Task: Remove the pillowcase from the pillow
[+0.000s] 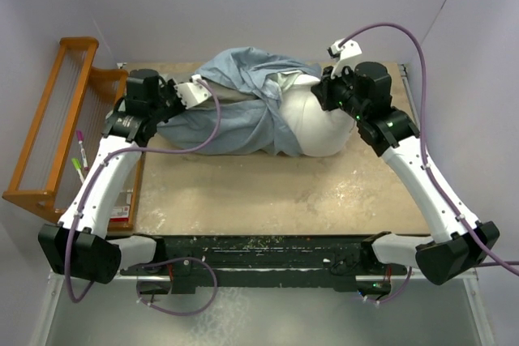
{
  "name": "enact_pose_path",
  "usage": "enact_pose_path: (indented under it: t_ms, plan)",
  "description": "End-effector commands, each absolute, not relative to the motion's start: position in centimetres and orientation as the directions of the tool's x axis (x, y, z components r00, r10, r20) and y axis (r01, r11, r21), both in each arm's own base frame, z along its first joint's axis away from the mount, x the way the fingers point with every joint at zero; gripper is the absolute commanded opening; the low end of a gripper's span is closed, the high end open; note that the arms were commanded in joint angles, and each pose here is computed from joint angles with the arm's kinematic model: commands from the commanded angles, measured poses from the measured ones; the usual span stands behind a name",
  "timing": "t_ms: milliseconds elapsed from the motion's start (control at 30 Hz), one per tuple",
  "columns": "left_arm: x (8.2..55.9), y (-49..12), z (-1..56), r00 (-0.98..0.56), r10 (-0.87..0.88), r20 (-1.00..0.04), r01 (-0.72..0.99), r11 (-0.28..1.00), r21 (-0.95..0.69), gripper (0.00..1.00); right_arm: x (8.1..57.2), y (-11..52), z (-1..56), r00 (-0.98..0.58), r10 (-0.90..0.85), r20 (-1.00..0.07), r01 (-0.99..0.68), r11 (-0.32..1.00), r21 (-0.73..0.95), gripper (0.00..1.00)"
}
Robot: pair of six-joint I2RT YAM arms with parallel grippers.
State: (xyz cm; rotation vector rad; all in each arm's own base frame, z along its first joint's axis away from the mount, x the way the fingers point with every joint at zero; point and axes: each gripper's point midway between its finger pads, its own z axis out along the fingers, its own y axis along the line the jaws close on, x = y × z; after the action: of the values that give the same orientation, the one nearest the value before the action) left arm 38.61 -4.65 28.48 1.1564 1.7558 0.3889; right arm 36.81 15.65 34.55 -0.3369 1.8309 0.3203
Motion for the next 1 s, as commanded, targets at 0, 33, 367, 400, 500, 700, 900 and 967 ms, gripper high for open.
enact_pose_path:
  t_ms: [0,33,367,400,500,700,900,967]
  plan:
    - [40.7,6.7,31.7,-0.301,0.83,-0.469,0.279,0.547,0.789,0.0,37.6,4.8,44.8,0.042,0.114,-0.993,-0.042,0.993,0.112,0.0]
    - [41.0,7.9,31.7,-0.316,0.823,-0.471,0.263,0.553,0.79,0.0,37.6,4.1,45.0,0.051,0.137,-0.989,-0.031,0.99,0.135,0.0]
    - [41.3,8.8,31.0,-0.288,0.815,-0.502,0.32,0.576,0.752,0.14,38.1,4.3,44.5,0.024,0.241,-0.97,-0.076,0.968,0.238,0.0]
    - [41.3,8.7,31.0,-0.287,0.814,-0.504,0.32,0.578,0.751,0.12,38.2,4.1,44.2,0.018,0.241,-0.97,-0.064,0.969,0.24,0.0]
    - [41.4,8.7,30.6,-0.297,0.808,-0.509,0.321,0.586,0.744,0.06,38.3,3.9,43.9,0.011,0.252,-0.968,-0.047,0.967,0.252,0.0]
    - [36.9,2.9,26.2,-0.238,0.828,-0.508,0.61,0.534,0.585,0.65,37.9,6.5,46.8,0.034,0.355,-0.934,-0.192,0.92,0.342,0.0]
    - [39.1,0.8,26.0,-0.169,0.851,-0.497,0.557,0.499,0.664,0.7,36.7,7.9,50.0,0.085,0.36,-0.929,-0.302,0.898,0.32,0.0]
    - [41.5,1.7,27.7,-0.196,0.834,-0.517,0.486,0.54,0.687,0.7,36.0,8.5,50.3,0.092,0.348,-0.933,-0.345,0.89,0.298,0.0]
